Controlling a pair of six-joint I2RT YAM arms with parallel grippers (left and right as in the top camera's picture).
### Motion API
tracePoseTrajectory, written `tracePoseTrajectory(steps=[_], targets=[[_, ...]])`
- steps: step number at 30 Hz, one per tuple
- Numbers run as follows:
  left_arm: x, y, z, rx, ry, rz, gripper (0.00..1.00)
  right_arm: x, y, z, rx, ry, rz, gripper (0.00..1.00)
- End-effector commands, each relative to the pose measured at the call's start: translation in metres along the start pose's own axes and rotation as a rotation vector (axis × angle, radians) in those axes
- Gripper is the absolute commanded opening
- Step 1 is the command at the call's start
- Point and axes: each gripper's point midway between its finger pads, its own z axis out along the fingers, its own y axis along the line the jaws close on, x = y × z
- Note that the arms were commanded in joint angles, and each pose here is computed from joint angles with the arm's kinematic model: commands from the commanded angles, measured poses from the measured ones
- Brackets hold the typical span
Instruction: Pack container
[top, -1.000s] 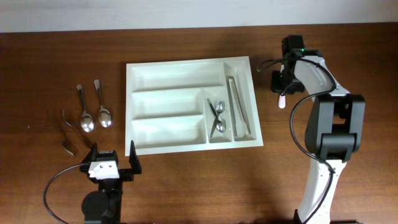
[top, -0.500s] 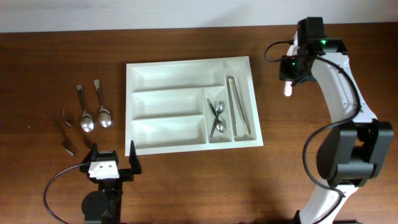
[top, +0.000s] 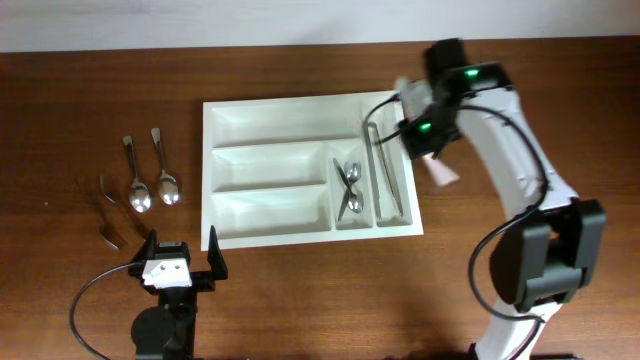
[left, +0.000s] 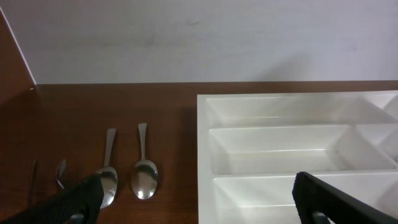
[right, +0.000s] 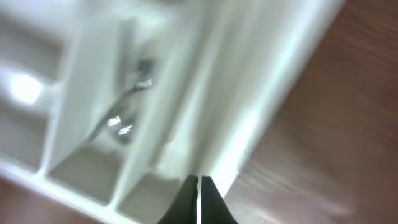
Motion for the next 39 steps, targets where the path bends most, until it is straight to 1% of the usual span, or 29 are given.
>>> tracePoseTrajectory(steps=[1, 5, 7, 10, 11, 13, 16, 19, 22, 24, 25, 26, 28, 34, 39], targets=[[0.002, 0.0, 0.0, -0.001, -0.001, 0.019, 0.99, -0.006, 0.054, -0.006, -0.06, -0.015, -0.242, 0.04], [0.002, 0.0, 0.0, -0.001, -0.001, 0.019, 0.99, -0.006, 0.081, -0.001, -0.052, 0.002, -0.32, 0.04], [0.002, 0.0, 0.0, -0.001, -0.001, 0.019, 0.99, -0.006, 0.079, 0.0, -0.013, 0.011, -0.301, 0.05], [0.002, 0.0, 0.0, -0.001, -0.001, 0.019, 0.99, -0.008, 0.062, -0.002, 0.062, 0.01, -0.197, 0.17], [0.002, 0.0, 0.0, -0.001, -0.001, 0.019, 0.99, -0.009, 0.057, -0.004, 0.065, 0.005, -0.171, 0.28], [0.002, 0.0, 0.0, -0.001, -0.001, 0.019, 0.99, -0.011, 0.043, -0.009, 0.075, -0.012, -0.099, 0.43], [0.002, 0.0, 0.0, -0.001, -0.001, 0.019, 0.99, -0.015, 0.013, -0.021, 0.094, -0.048, 0.084, 0.45], [0.002, 0.0, 0.0, -0.001, -0.001, 0.019, 0.99, -0.014, -0.027, -0.035, 0.114, -0.093, 0.341, 0.49], [0.002, 0.0, 0.0, -0.001, -0.001, 0.019, 0.99, -0.001, -0.08, -0.048, 0.171, -0.132, 0.596, 0.53], [0.002, 0.0, 0.0, -0.001, -0.001, 0.019, 0.99, 0.011, -0.113, -0.055, 0.213, -0.153, 0.716, 0.54], [0.002, 0.0, 0.0, -0.001, -0.001, 0.019, 0.99, 0.017, -0.128, -0.059, 0.23, -0.166, 0.77, 0.57], [0.002, 0.0, 0.0, -0.001, -0.001, 0.019, 0.99, 0.022, -0.142, -0.063, 0.239, -0.182, 0.822, 0.66], [0.002, 0.0, 0.0, -0.001, -0.001, 0.019, 0.99, 0.032, -0.167, -0.07, 0.25, -0.217, 0.949, 0.99], [0.002, 0.0, 0.0, -0.001, -0.001, 0.019, 0.99, 0.073, -0.227, -0.084, 0.254, -0.314, 1.47, 0.99], [0.002, 0.0, 0.0, -0.001, -0.001, 0.019, 0.99, 0.111, -0.261, -0.091, 0.294, -0.361, 1.796, 1.0]])
